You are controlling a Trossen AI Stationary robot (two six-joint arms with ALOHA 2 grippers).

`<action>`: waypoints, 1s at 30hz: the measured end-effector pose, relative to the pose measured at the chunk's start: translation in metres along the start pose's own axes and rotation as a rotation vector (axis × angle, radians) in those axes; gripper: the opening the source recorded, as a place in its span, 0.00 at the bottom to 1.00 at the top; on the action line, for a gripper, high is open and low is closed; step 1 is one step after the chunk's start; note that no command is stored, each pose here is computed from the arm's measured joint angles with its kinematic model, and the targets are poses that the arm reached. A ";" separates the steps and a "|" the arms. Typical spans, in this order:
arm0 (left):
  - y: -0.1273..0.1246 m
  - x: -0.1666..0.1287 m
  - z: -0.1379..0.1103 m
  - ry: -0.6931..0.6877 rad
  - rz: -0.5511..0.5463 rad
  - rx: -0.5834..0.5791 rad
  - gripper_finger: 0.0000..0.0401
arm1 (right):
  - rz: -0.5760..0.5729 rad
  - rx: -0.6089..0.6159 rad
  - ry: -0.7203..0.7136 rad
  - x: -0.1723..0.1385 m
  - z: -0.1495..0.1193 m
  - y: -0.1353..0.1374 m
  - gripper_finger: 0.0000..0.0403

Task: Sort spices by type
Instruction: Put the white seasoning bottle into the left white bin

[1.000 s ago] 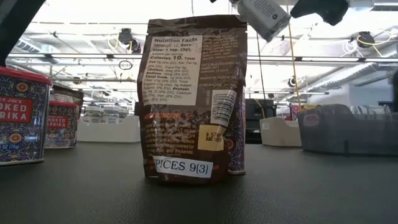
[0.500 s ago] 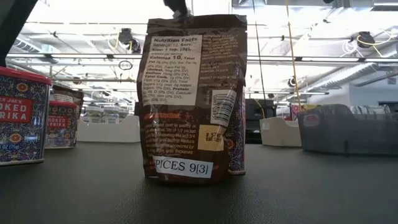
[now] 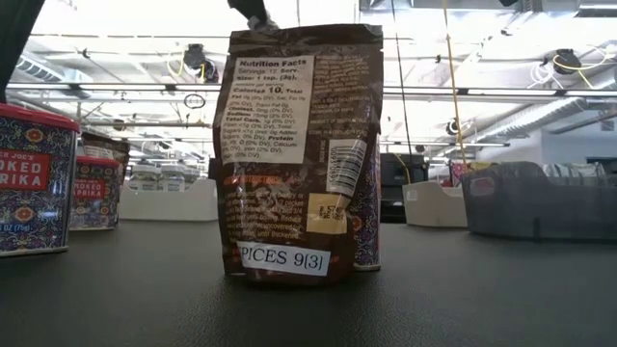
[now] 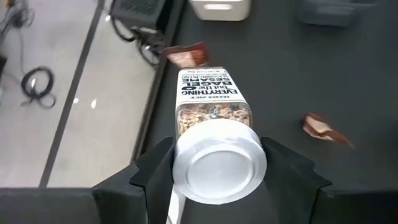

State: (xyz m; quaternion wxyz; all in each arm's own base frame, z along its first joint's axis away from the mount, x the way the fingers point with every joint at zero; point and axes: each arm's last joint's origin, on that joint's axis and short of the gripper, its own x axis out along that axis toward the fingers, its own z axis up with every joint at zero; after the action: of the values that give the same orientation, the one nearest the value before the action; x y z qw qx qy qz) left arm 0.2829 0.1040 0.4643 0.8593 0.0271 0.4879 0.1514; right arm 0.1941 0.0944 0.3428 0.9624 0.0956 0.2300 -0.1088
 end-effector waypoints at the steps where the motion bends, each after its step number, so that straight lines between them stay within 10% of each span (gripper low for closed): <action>1: 0.003 0.000 -0.001 0.002 0.008 -0.007 0.51 | 0.000 0.000 0.000 0.000 0.000 0.000 0.00; 17: 0.003 0.003 -0.001 0.029 0.048 0.000 0.51 | 0.000 0.000 0.000 0.000 0.000 0.000 0.00; 30: 0.070 0.006 -0.023 0.055 0.191 -0.535 0.51 | -0.001 0.000 0.000 0.000 0.000 0.000 0.00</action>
State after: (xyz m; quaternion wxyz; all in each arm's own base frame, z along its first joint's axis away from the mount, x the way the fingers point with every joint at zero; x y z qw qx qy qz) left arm 0.2497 0.1702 0.4614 0.8042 -0.1590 0.4488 0.3557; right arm 0.1941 0.0944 0.3428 0.9623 0.0957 0.2298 -0.1091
